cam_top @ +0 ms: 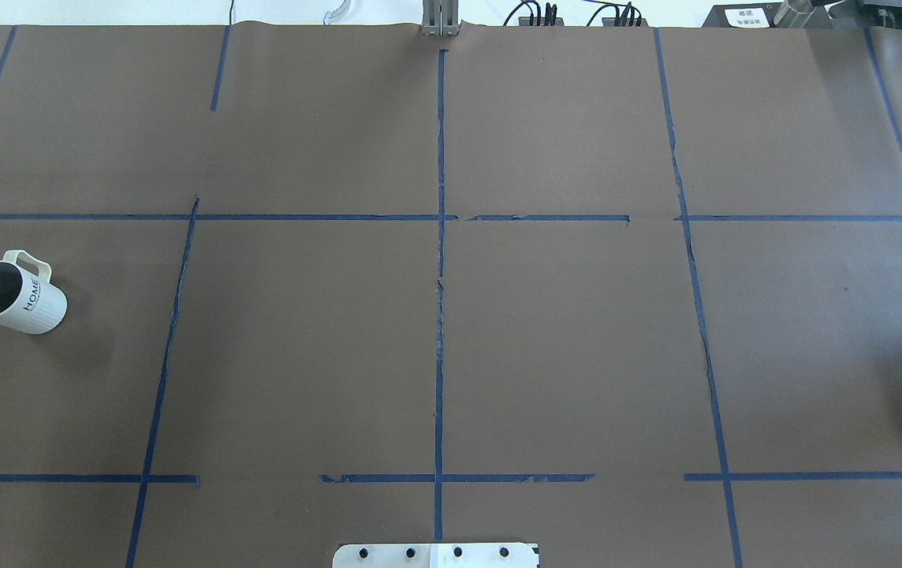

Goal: Left arm hands cup to right arm to dump lemon

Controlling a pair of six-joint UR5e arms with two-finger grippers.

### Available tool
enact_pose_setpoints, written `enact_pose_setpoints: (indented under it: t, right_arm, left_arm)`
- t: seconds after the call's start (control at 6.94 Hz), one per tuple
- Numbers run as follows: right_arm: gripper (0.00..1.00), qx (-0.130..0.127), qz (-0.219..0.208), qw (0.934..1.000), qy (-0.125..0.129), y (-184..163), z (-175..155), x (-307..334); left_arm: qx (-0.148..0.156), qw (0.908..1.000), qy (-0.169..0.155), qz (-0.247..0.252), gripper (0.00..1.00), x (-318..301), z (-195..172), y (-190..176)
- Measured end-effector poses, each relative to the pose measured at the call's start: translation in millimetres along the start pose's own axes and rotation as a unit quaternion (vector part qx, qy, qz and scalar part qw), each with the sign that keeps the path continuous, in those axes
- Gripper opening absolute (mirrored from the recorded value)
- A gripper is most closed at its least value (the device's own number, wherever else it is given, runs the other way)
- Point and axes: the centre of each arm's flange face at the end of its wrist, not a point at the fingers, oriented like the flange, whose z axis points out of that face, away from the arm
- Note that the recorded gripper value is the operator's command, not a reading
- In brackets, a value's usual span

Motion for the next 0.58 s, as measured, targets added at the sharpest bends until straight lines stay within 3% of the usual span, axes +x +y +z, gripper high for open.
enact_pose_setpoints:
  t: [0.58]
  right_arm:
    - [1.00, -0.005, 0.037, 0.9993, -0.003, 6.4, 3.7, 2.5]
  left_arm:
    - [-0.003, 1.0000, -0.009, 0.003, 1.00, 0.5, 4.4, 0.7]
